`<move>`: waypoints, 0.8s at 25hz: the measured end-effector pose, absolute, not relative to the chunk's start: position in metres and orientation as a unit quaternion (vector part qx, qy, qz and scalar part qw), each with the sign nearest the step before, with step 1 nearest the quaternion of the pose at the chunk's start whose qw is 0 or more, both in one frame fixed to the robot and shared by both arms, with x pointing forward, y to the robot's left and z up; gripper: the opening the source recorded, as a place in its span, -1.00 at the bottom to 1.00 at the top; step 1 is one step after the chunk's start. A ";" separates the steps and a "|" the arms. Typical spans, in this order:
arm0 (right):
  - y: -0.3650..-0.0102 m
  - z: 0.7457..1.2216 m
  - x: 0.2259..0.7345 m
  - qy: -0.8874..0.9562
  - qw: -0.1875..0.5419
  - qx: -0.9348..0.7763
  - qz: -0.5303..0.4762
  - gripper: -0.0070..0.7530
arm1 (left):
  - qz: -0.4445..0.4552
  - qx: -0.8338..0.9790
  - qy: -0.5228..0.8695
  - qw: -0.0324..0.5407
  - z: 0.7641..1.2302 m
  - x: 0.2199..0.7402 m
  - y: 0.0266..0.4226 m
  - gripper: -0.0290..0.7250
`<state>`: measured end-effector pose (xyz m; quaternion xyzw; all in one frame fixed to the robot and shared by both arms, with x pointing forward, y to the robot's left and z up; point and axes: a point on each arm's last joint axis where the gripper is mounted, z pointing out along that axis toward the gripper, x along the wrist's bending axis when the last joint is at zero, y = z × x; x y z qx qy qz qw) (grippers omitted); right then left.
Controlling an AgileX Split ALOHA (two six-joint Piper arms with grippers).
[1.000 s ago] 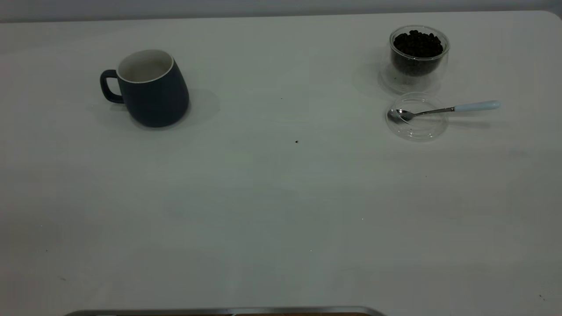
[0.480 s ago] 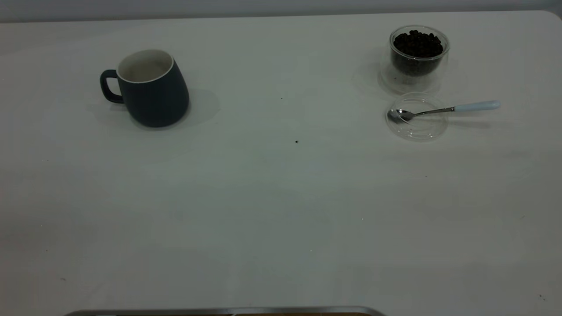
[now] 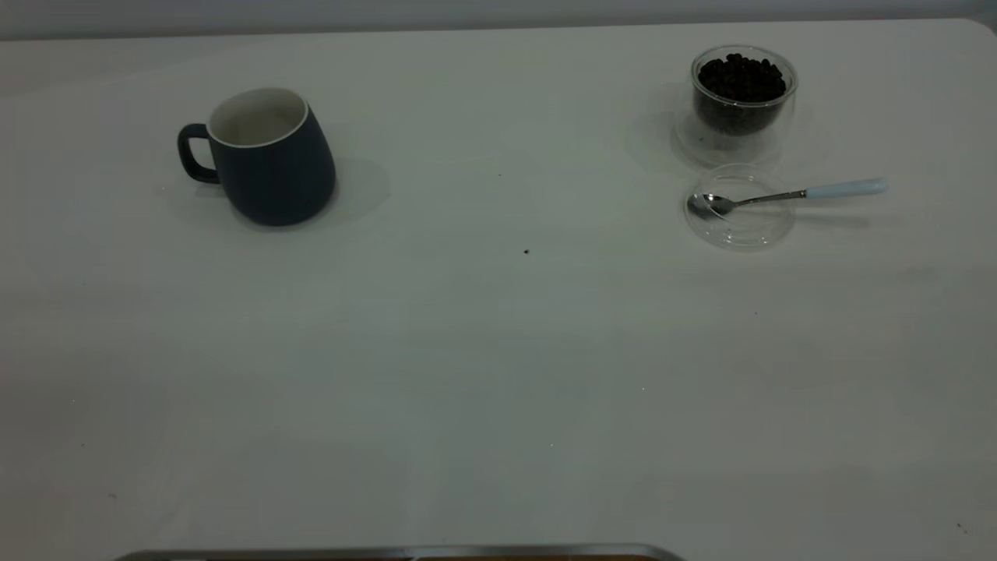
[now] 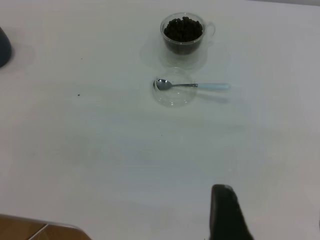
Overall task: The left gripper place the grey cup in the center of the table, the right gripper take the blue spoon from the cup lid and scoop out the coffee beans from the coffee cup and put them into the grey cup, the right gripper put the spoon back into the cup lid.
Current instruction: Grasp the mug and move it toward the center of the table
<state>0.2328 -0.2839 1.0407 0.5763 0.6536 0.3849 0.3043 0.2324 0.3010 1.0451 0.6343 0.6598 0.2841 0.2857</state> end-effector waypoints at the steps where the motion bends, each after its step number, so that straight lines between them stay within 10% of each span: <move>1: -0.284 1.041 0.233 0.654 0.304 0.576 0.385 0.28 | 0.280 0.635 0.663 0.282 1.049 0.239 0.301 0.64; 20: -0.284 1.041 0.233 0.654 0.304 0.576 0.385 0.28 | 0.216 0.694 0.669 0.155 1.038 0.492 0.313 0.64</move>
